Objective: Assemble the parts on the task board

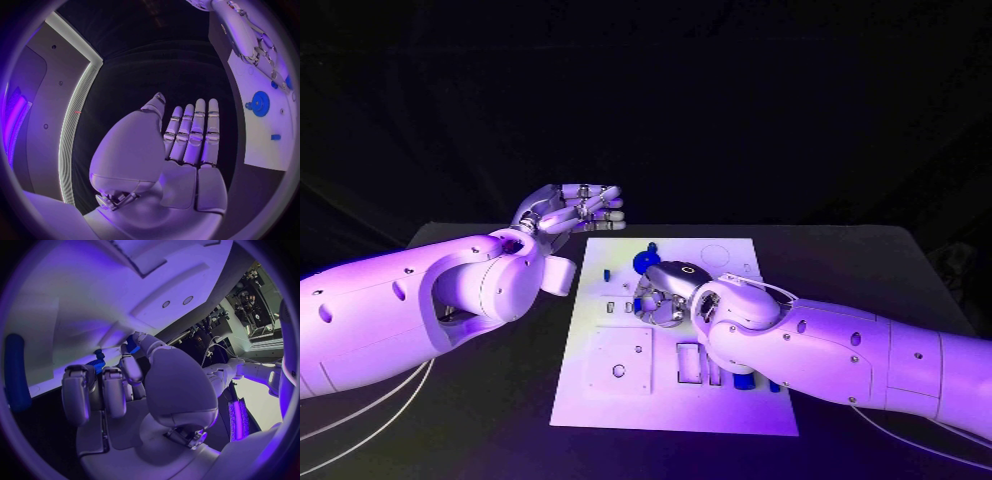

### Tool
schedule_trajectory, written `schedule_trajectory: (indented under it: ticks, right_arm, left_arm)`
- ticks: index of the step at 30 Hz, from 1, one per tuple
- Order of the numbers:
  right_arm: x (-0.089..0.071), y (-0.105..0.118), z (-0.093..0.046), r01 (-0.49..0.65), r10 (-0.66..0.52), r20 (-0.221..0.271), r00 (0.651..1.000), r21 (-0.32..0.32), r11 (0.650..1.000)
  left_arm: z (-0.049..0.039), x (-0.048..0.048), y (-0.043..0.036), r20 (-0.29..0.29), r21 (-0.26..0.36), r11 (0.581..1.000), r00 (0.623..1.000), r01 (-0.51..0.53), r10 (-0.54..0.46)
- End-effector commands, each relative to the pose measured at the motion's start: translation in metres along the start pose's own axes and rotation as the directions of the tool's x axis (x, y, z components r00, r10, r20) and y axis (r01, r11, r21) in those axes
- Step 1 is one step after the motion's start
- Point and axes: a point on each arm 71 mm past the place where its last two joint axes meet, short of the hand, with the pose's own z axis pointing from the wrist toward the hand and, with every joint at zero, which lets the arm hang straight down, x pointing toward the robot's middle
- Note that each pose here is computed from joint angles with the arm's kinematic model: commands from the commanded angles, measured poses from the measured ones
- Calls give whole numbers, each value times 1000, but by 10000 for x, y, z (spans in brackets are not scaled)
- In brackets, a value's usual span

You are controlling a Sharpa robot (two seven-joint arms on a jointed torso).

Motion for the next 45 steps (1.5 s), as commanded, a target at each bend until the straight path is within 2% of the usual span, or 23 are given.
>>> schedule_trajectory:
  ticks: [1,45]
  right_arm:
    - [8,10,0,14,-14,-2,1000,-2,1000]
    - [5,-2,6,11,-11,2,1000,2,1000]
  left_arm:
    - [1,20,-7,-19,5,1000,1000,5,-5]
    - [-3,12,-7,-18,3,1000,1000,5,-5]
